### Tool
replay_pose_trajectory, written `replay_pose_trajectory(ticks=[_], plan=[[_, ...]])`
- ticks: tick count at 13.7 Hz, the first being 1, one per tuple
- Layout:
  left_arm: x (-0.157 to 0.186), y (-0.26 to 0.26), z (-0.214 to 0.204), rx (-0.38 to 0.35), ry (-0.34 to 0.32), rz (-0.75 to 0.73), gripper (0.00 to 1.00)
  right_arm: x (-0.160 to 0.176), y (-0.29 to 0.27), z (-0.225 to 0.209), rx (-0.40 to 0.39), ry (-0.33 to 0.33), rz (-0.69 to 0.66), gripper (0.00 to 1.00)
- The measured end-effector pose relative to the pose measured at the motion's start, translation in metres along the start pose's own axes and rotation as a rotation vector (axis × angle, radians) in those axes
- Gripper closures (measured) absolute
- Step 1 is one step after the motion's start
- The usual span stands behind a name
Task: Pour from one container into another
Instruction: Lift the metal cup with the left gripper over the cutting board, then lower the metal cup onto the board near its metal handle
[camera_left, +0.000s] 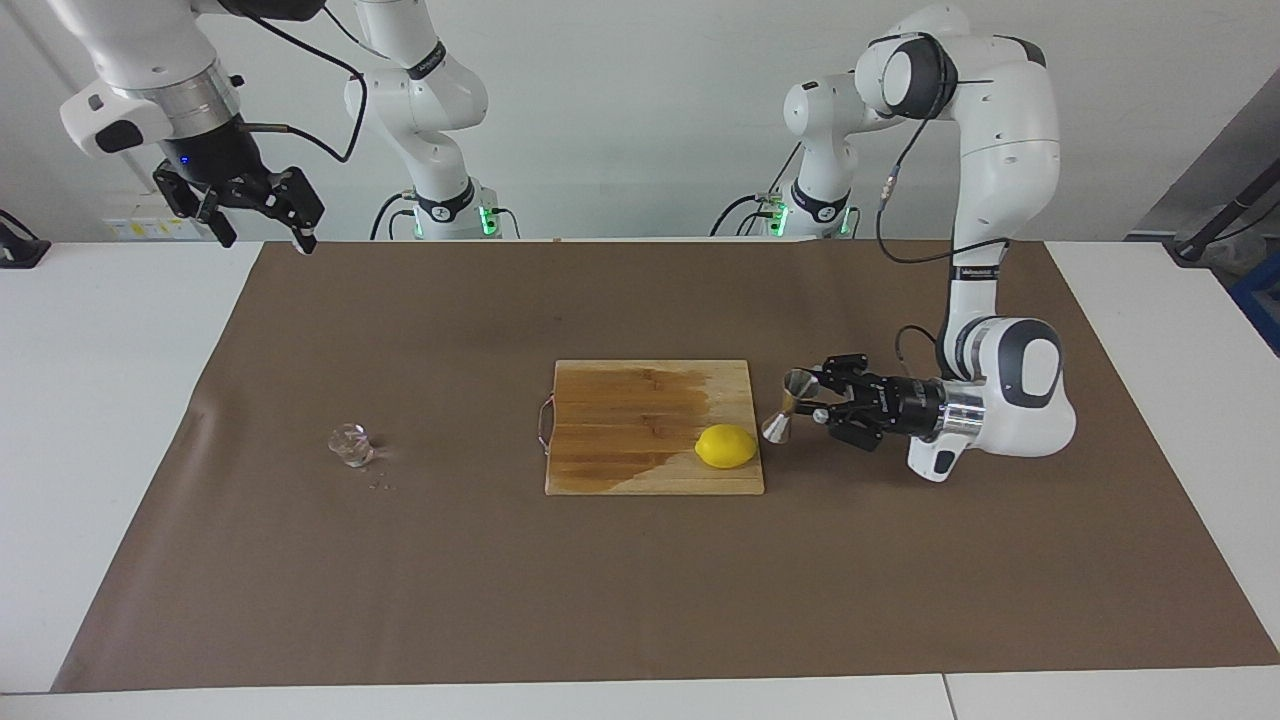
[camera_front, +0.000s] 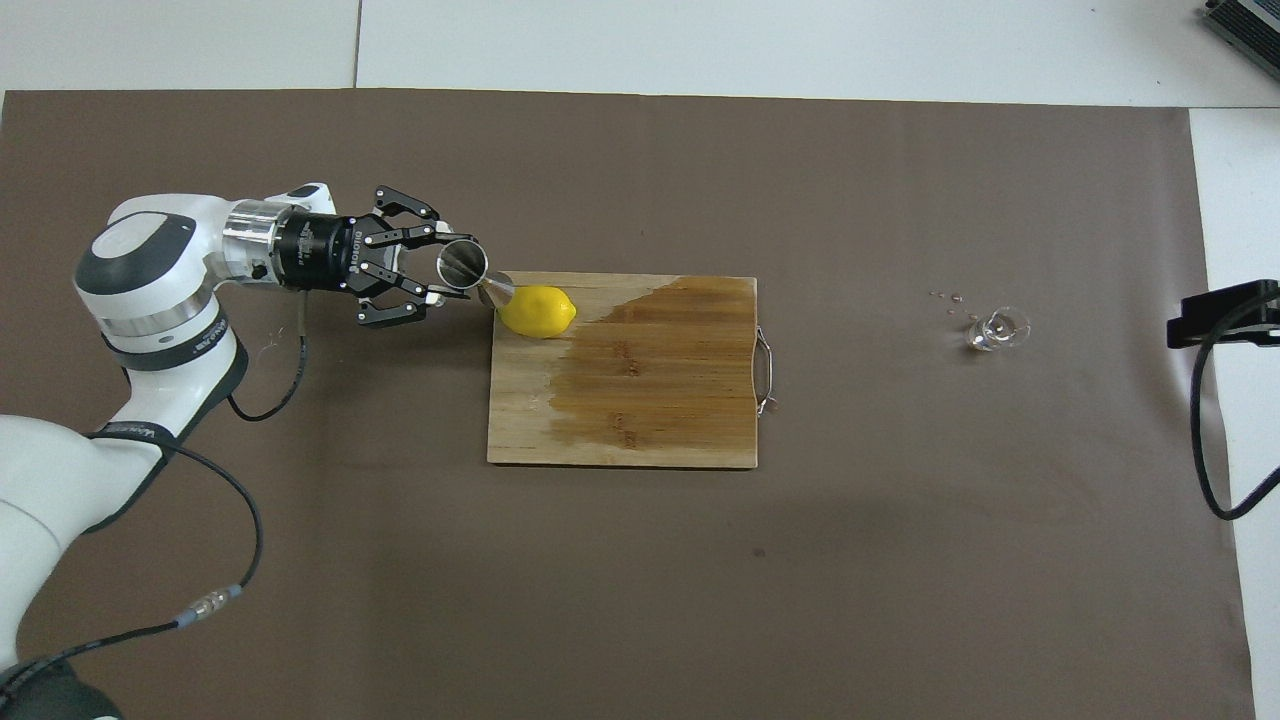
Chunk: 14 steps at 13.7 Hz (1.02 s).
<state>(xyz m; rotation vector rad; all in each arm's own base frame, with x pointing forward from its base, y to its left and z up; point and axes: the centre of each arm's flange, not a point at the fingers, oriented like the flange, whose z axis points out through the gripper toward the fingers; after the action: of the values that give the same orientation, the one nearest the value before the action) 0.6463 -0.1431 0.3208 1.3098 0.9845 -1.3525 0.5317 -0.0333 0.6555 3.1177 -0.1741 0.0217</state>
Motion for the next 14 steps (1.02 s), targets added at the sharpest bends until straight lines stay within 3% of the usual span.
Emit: replay_pose_trajectory(ticks=[3, 6, 10, 14], plan=[[0.017, -0.009, 0.077, 0.013, 0.013, -0.015, 0.51, 0.000, 0.000, 0.000, 0.000, 0.000, 0.000, 0.00], [0.031, -0.024, 0.130, 0.013, 0.036, -0.017, 0.51, 0.000, 0.000, 0.000, 0.000, 0.000, 0.000, 0.00], [0.051, -0.046, 0.170, 0.004, 0.096, 0.018, 0.51, 0.000, 0.000, 0.000, 0.000, 0.000, 0.000, 0.00], [0.061, -0.057, 0.176, -0.006, 0.111, 0.042, 0.51, 0.000, 0.000, 0.000, 0.000, 0.000, 0.000, 0.00]])
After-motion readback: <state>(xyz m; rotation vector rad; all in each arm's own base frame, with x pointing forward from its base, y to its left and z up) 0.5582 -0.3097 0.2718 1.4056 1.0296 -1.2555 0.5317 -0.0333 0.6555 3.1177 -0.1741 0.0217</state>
